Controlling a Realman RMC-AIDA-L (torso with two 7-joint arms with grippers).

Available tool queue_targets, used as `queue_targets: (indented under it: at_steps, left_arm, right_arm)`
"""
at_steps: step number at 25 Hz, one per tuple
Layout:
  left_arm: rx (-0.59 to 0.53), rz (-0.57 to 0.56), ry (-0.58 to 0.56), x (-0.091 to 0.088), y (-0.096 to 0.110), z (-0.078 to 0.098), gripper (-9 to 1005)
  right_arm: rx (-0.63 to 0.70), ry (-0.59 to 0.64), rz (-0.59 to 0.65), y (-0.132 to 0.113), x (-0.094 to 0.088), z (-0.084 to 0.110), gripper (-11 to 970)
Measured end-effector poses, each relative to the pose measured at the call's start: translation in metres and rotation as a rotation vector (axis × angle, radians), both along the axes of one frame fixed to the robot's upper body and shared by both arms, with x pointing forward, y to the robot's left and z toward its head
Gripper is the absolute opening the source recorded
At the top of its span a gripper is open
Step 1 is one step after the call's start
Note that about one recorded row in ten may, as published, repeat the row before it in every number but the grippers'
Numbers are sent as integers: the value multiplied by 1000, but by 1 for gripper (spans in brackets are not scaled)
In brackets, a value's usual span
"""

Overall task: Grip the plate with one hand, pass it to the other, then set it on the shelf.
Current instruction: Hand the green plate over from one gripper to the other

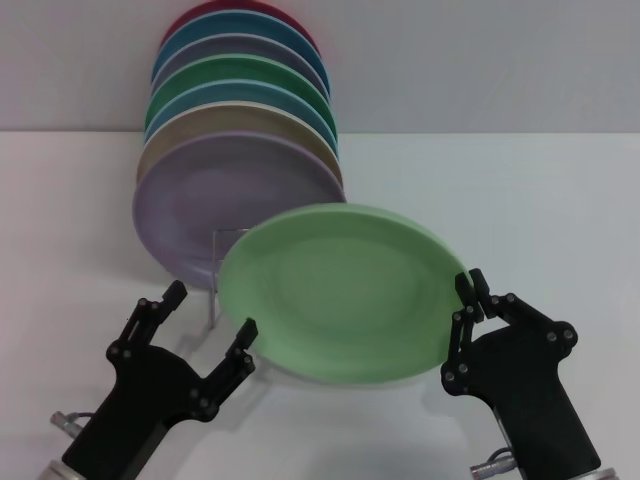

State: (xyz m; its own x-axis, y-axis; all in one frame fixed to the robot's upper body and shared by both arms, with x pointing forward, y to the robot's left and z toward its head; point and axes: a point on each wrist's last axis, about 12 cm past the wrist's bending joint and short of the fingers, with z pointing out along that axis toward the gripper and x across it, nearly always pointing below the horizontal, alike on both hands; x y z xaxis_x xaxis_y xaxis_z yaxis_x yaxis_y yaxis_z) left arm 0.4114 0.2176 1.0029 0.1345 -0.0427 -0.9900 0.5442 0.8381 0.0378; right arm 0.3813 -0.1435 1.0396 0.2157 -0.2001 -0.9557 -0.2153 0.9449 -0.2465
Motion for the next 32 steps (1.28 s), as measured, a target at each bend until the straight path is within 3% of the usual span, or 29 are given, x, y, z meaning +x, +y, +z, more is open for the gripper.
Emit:
queue_targets:
  at_steps: [19, 32]
  left_arm:
    - [-25, -8, 41, 20, -10, 3, 859]
    - [-22, -1, 40, 21, -8, 2, 552]
  right_arm:
    - [-27, 0, 6, 1, -1, -1, 19]
    - [-29, -2, 8, 1, -1, -1, 18]
